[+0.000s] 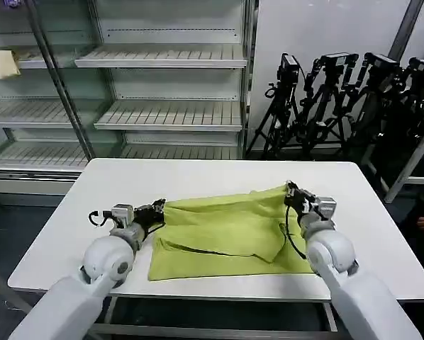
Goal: Fold and organize the clothes.
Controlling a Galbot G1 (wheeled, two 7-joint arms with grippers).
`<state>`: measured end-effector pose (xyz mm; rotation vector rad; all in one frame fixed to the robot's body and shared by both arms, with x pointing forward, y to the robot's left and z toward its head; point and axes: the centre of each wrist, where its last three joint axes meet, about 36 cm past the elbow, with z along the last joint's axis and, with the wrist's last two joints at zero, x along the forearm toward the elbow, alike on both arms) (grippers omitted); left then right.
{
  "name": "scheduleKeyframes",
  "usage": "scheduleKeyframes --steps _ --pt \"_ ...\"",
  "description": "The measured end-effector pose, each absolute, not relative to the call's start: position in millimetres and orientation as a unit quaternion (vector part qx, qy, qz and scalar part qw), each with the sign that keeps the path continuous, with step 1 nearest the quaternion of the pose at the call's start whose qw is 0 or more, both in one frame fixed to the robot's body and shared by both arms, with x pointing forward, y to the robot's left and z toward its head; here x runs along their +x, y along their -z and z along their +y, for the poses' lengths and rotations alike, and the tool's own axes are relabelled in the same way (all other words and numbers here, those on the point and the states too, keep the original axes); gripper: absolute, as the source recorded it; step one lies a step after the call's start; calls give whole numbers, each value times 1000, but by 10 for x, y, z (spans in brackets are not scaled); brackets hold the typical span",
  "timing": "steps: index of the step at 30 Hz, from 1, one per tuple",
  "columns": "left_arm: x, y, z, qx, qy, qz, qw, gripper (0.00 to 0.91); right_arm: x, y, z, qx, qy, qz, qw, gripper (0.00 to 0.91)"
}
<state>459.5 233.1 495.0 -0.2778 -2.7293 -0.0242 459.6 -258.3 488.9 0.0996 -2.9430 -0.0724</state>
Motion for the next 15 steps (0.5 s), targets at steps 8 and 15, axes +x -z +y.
scheduleKeyframes --steps 8,15 --pt "4161 -4942 2247 -124 23 -973 192 40 4166 -4841 -2662 31 23 -993 108 0" --pt "3841 -4833 2174 -141 39 -968 203 756 3925 -4753 -2661 25 22 -990 138 393"
